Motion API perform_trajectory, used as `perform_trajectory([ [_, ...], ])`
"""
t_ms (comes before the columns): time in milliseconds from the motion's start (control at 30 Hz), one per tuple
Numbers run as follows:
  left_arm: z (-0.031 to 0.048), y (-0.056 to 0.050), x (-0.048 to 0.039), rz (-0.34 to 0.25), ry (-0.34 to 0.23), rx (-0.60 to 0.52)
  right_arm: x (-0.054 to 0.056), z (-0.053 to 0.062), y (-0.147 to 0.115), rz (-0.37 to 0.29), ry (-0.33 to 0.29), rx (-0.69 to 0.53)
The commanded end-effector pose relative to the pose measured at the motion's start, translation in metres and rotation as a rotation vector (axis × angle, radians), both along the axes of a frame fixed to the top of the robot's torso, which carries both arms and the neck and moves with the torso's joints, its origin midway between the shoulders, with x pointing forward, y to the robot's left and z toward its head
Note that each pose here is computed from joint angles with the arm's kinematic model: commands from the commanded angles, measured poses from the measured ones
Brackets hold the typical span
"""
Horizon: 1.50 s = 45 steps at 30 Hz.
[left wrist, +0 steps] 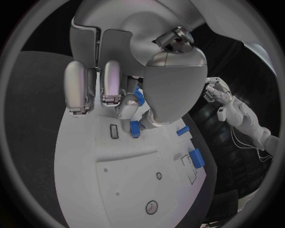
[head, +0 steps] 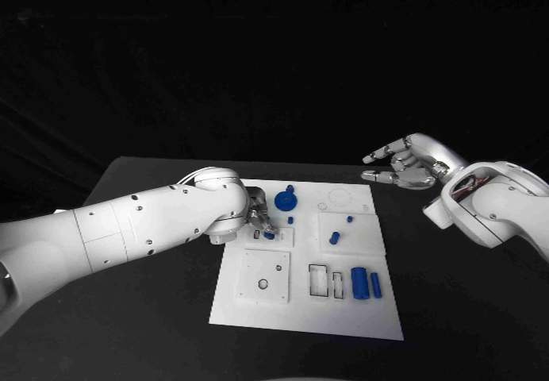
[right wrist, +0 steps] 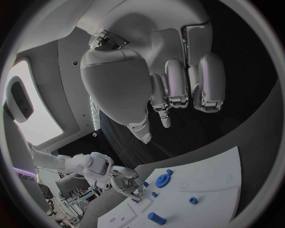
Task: Assemble the parts on the task board
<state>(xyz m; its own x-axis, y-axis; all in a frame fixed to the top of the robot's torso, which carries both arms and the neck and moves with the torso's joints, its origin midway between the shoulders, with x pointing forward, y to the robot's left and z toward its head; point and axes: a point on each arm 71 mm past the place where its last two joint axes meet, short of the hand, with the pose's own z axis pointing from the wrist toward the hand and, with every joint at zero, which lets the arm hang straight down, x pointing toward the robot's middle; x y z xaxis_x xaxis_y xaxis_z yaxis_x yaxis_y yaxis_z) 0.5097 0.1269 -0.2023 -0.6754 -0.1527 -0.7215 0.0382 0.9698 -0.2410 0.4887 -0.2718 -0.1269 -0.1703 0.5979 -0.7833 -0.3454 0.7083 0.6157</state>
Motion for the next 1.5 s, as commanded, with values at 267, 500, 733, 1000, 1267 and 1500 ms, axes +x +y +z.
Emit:
perform_trajectory([
  [267,-0.0061,-0.0005,-0.0015,-0.030,0.039,0.038,-0.0015,0.0001,0.0001,0.010,0.001,-0.012],
  [500,-0.0068,-0.0021,-0.0007,-0.037,0.043,0.048,-0.0022,0.0006,0.0002,0.010,-0.002,-0.013],
  [733,-0.0071,-0.0033,-0.0004,-0.041,0.046,0.052,-0.0027,0.0008,0.0002,0.011,0.001,-0.012],
  [1000,-0.0074,-0.0038,0.0007,-0.040,0.044,0.056,-0.0028,0.0003,-0.0005,0.007,0.019,0.009],
  [1267,-0.0082,-0.0030,0.0033,-0.032,0.044,0.059,-0.0030,0.0005,-0.0008,0.006,0.022,0.012],
  [1500,-0.0089,-0.0030,0.0053,-0.028,0.045,0.063,-0.0035,0.0006,-0.0001,0.009,0.023,0.013],
])
